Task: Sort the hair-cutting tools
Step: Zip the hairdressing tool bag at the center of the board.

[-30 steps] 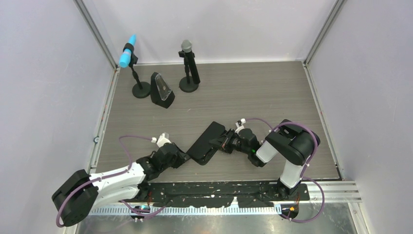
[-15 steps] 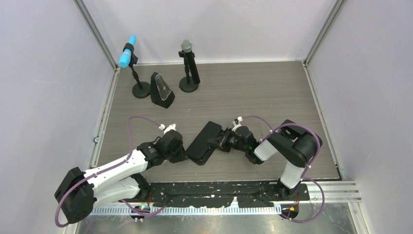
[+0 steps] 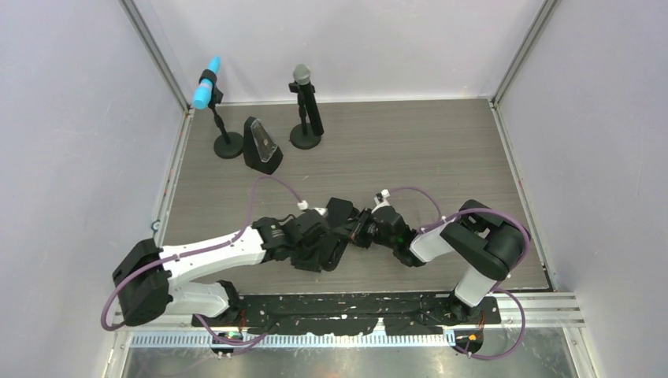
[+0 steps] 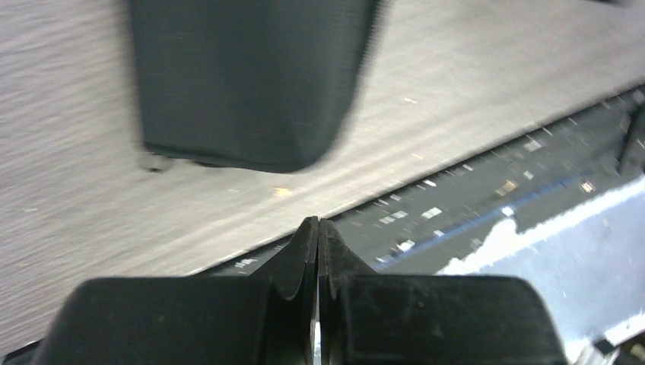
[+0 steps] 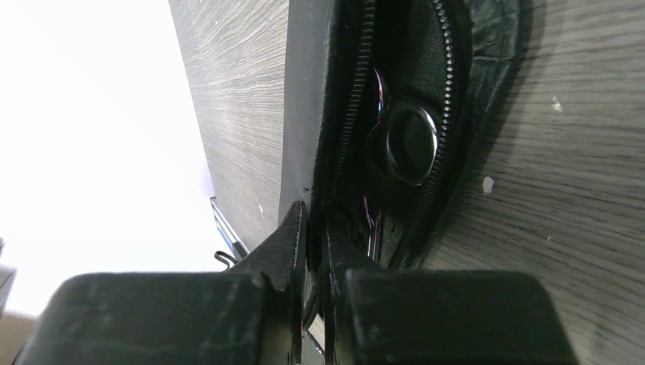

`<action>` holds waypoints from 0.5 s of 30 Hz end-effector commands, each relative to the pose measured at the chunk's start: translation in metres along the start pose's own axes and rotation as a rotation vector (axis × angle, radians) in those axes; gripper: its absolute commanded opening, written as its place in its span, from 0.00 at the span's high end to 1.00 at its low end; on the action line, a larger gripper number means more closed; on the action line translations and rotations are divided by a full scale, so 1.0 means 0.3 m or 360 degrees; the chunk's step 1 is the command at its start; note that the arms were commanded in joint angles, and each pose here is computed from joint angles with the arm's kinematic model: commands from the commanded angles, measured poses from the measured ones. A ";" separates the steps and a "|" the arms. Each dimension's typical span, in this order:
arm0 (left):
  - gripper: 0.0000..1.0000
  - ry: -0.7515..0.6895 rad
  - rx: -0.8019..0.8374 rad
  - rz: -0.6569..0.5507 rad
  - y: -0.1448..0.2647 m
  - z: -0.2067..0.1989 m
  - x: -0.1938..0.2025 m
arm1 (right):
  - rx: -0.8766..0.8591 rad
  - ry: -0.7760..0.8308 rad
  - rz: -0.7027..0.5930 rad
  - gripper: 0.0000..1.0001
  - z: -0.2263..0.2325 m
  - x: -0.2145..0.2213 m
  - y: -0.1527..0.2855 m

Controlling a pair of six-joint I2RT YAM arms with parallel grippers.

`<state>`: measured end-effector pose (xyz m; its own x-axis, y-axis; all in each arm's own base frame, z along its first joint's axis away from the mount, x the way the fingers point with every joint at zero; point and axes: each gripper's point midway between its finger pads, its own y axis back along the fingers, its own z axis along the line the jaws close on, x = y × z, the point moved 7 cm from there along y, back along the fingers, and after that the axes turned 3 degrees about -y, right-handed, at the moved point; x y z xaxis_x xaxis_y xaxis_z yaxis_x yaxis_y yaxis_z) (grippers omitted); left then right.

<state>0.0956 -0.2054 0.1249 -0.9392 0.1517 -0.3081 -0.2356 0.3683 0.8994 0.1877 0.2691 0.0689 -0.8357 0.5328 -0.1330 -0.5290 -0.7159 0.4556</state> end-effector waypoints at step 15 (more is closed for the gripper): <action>0.46 -0.0142 0.0118 -0.0131 0.130 -0.033 -0.101 | 0.0265 0.0221 -0.0059 0.95 -0.099 -0.015 0.004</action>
<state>0.0911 -0.2362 0.1695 -0.8878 0.2820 -0.3637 -0.2044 0.4663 0.8607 0.1869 0.2711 0.0690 -0.8263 0.5321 -0.1848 -0.5520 -0.6997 0.4536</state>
